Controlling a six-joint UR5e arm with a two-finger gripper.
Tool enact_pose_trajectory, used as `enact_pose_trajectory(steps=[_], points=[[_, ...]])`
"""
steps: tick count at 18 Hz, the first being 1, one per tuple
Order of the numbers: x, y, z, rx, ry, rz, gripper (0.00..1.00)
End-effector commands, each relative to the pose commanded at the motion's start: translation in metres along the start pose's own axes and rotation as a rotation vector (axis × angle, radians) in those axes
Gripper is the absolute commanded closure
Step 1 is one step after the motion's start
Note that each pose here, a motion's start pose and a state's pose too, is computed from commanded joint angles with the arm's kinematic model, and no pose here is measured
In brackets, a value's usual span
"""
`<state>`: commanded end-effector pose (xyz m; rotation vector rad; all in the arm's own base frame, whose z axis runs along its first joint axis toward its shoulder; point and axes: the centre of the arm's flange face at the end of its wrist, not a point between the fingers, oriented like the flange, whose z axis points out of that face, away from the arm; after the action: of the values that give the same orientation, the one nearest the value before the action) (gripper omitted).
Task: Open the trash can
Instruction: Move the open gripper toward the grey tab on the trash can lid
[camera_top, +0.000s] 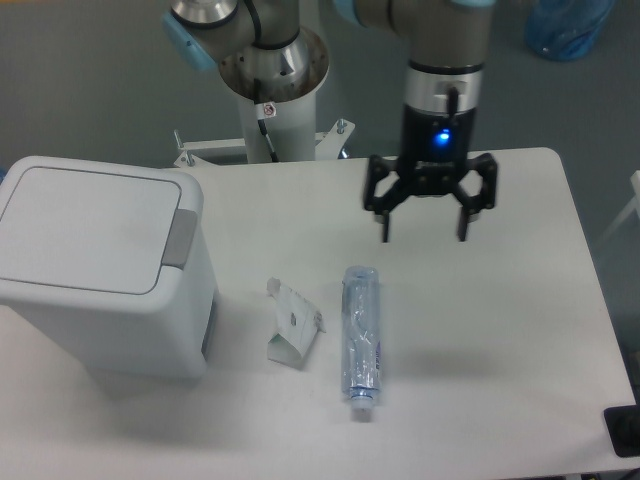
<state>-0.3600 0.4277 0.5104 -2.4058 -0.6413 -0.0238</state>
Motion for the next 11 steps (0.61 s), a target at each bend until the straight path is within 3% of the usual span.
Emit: enact_pose_trajectory(steps=[2,7,11], points=[[0.026,0.004,-0.005,0.017,0.057,-0.013,0.00],[0.052,0.001,-0.016,0.037,0.073,-0.081,0.00],[0.083,0.004,-0.006,0.019,0.103,-0.047,0.00]])
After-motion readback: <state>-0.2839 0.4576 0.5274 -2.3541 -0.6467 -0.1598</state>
